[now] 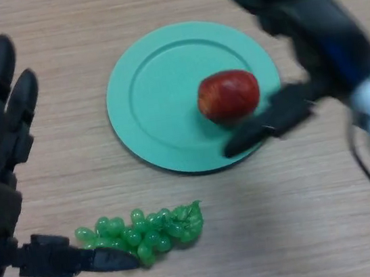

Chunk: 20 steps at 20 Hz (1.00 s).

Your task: Pick up the red apple and place it on the plate

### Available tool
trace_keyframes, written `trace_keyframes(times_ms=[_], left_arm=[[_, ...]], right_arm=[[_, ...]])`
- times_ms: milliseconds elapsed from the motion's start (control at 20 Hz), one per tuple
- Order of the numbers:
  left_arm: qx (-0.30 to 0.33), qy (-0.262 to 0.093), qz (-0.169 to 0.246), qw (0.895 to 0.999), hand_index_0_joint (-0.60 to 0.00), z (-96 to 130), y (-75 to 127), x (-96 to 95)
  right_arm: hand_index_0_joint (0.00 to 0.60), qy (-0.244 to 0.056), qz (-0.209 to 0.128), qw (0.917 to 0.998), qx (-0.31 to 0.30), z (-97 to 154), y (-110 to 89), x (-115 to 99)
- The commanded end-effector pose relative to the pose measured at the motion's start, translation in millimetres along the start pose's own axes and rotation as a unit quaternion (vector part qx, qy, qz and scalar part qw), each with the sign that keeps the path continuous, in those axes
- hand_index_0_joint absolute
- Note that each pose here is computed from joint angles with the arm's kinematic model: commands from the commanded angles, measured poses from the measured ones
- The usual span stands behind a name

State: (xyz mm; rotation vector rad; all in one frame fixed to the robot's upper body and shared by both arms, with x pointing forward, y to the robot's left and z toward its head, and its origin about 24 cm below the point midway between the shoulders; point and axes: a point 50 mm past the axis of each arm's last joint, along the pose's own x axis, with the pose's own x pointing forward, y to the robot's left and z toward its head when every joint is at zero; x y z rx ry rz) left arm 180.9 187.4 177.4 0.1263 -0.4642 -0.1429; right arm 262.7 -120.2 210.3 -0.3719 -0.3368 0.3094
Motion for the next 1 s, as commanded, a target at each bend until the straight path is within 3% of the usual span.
trace_keyframes(times_ms=[50,200,450,850,1000], left_arm=[[0.043,-0.072,-0.005,0.996,0.000,25.2,2.6,1.4],[0.045,-0.077,0.004,0.996,0.000,22.2,5.1,5.0],[0.055,-0.068,-0.001,0.996,0.000,17.0,9.0,6.5],[0.106,-0.076,0.020,0.991,0.000,22.3,20.9,17.2],[0.113,-0.078,0.008,0.991,0.000,24.0,17.9,15.2]], right_arm=[[0.000,-0.125,-0.028,0.9916,-0.015,28.7,-12.2,-20.4],[0.000,-0.124,-0.039,0.9914,0.007,20.8,-5.2,-42.0],[0.000,-0.127,-0.085,0.9878,0.029,15.6,-11.6,-62.2],[0.000,-0.126,-0.095,0.9871,0.023,21.6,-18.3,-69.2],[0.000,-0.129,-0.100,0.9865,0.019,21.0,-20.2,-69.6]])
